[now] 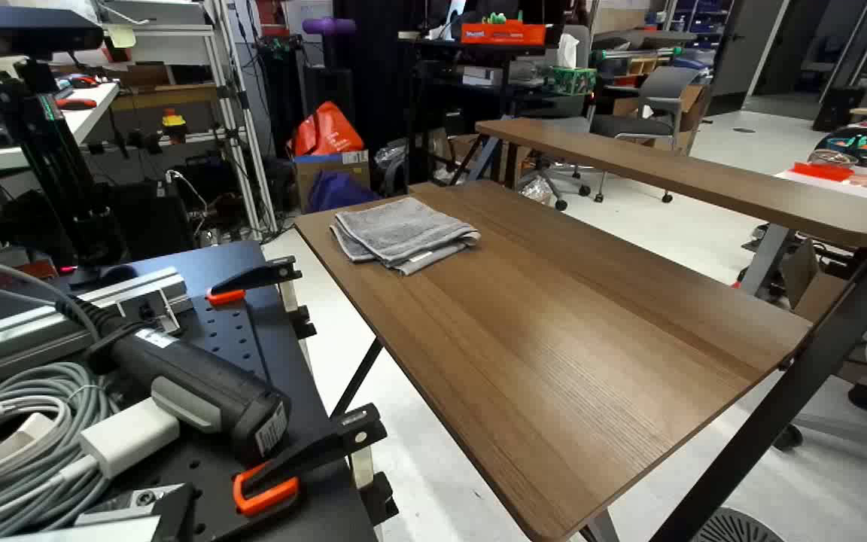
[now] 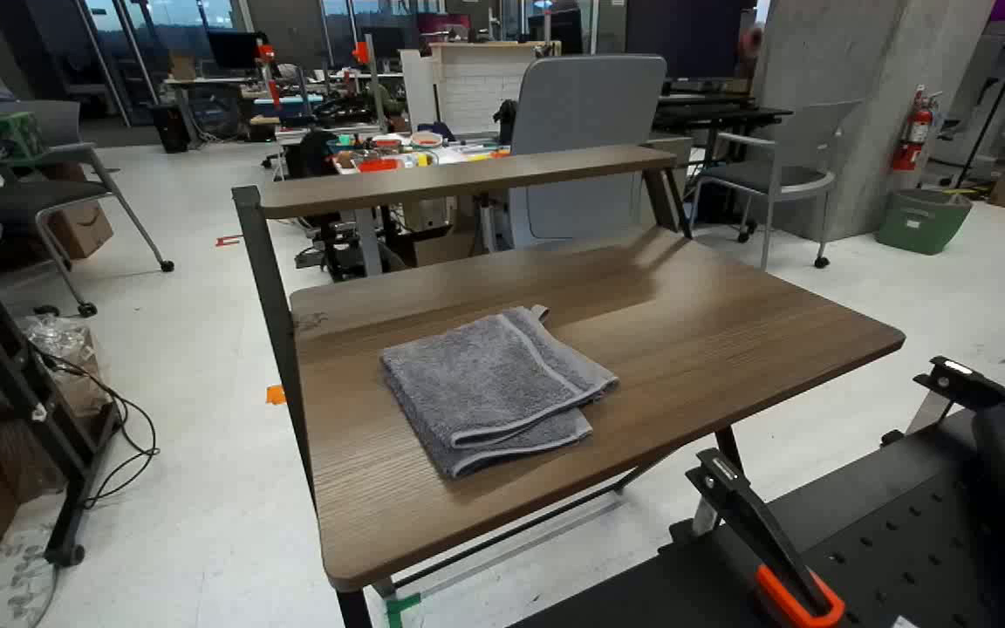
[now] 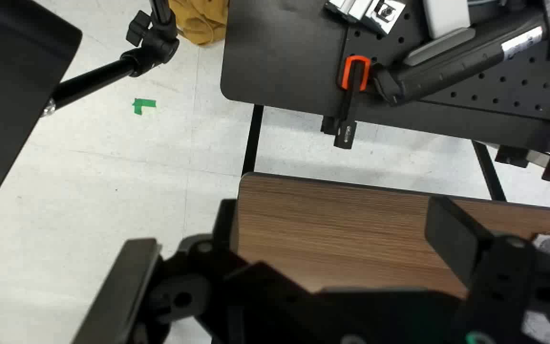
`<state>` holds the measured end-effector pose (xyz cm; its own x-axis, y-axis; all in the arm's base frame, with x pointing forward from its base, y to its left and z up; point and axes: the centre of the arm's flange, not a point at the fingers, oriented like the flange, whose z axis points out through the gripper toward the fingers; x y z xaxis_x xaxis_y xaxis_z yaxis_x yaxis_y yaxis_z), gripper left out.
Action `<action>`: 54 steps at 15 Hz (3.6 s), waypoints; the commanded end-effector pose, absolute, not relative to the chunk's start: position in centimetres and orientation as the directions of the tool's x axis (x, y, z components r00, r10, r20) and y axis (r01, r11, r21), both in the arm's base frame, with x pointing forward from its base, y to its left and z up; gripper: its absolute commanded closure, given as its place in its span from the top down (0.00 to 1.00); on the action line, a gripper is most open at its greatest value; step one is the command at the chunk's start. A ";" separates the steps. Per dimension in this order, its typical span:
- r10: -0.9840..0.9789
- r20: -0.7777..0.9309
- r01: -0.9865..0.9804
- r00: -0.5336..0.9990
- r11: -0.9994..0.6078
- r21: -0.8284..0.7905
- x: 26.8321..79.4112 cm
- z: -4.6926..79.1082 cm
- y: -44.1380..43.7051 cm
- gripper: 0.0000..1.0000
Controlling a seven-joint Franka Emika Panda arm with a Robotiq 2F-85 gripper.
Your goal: Move the towel to the right
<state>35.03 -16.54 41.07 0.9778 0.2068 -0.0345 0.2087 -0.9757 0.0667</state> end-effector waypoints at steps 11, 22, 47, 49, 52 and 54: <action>0.246 -0.055 0.250 0.968 -0.964 0.094 35.6 40.0 -14.4 1.00; 0.573 -0.063 0.576 0.817 -0.804 0.147 36.4 32.6 1.8 1.00; 0.708 0.008 0.703 0.706 -0.703 0.106 48.3 16.8 24.1 1.00; 0.690 0.012 0.685 0.723 -0.720 0.110 49.5 15.6 24.9 1.00; 0.660 0.013 0.654 0.751 -0.747 0.119 51.4 13.7 25.6 1.00; 0.643 0.005 0.638 0.766 -0.760 0.123 52.4 12.4 26.0 1.00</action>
